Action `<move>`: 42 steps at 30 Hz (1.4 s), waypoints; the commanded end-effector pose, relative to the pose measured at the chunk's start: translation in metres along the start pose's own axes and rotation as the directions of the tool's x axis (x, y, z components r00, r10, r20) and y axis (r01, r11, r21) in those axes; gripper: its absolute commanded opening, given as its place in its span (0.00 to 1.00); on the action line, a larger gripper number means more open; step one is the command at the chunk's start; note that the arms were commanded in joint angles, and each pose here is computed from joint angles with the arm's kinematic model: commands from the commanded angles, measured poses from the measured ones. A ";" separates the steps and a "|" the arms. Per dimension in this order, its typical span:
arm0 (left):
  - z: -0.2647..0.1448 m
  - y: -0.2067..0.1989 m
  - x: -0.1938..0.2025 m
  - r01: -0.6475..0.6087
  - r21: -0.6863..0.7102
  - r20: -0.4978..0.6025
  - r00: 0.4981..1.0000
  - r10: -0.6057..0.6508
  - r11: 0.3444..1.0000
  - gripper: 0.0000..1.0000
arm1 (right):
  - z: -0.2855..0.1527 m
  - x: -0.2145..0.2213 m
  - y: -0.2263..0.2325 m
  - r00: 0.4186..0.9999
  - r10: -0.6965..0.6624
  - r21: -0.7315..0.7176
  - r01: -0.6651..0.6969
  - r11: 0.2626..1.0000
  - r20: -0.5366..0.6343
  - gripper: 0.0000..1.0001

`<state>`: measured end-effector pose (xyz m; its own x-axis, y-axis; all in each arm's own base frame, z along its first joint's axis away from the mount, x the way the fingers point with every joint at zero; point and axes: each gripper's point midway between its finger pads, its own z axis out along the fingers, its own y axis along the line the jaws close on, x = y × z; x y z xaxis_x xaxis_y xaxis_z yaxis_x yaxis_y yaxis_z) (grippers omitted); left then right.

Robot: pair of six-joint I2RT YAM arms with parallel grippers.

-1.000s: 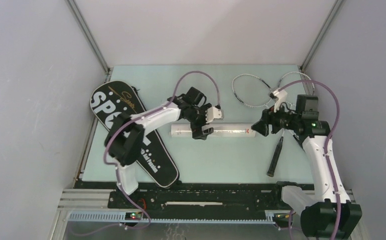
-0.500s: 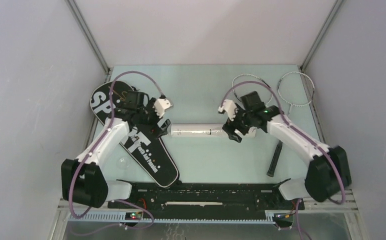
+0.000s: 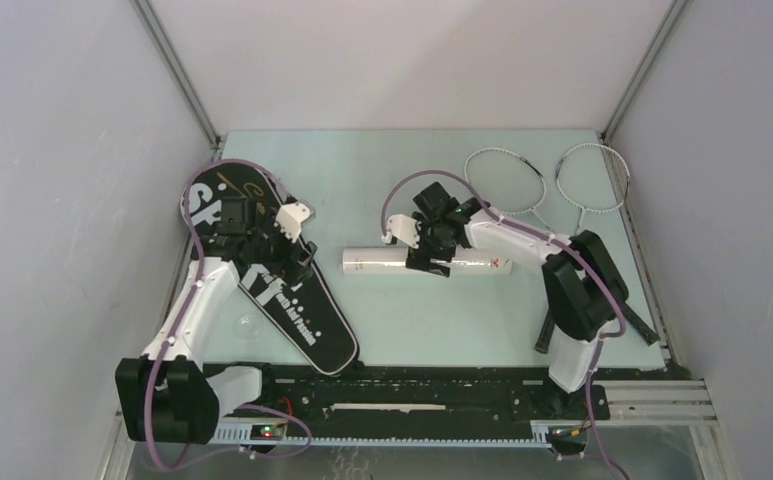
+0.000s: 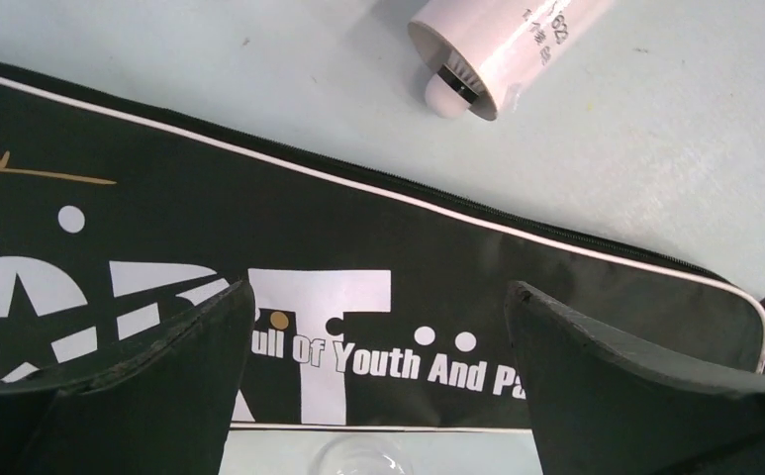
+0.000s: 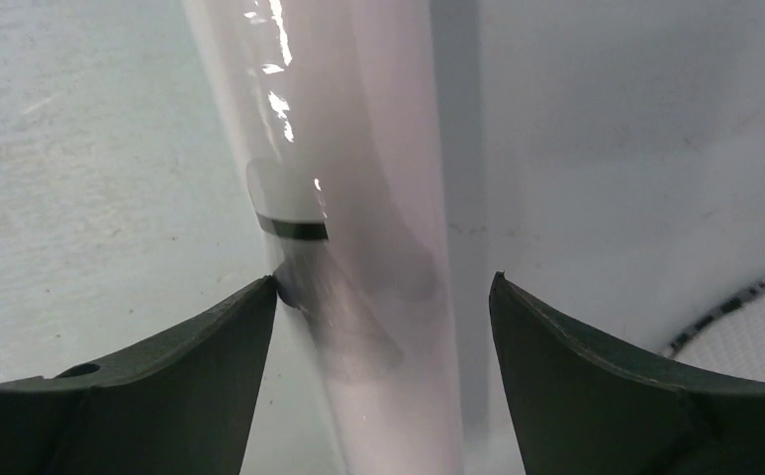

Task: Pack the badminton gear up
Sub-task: Adjust the shuttlecock in the shuttle tube.

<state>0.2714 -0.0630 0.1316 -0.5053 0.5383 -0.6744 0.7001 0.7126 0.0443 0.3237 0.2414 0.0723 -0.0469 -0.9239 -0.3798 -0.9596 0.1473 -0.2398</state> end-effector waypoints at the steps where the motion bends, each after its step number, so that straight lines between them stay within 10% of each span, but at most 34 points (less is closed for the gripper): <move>1: 0.002 0.014 -0.008 0.116 -0.076 0.048 0.992 -0.113 0.990 1.00 | 0.017 0.001 0.000 0.997 -0.057 -0.026 0.056 0.998 -0.045 0.86; 22: 0.054 0.009 -0.055 0.524 0.150 0.053 0.843 -0.536 0.839 0.97 | 0.009 -0.003 0.005 0.984 0.144 0.026 -0.147 0.989 0.101 0.49; 42: 0.109 -0.019 -0.071 0.540 0.348 -0.028 0.823 -0.567 0.766 0.98 | 0.017 0.009 0.010 0.975 0.201 -0.002 -0.201 0.979 0.097 0.36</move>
<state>0.3279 -0.1485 0.0721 -0.8736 0.0652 -0.4822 0.3616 0.7500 -0.5539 0.3131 0.2363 0.0418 -0.2093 -0.8658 -0.4546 -0.9389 0.3079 -0.1541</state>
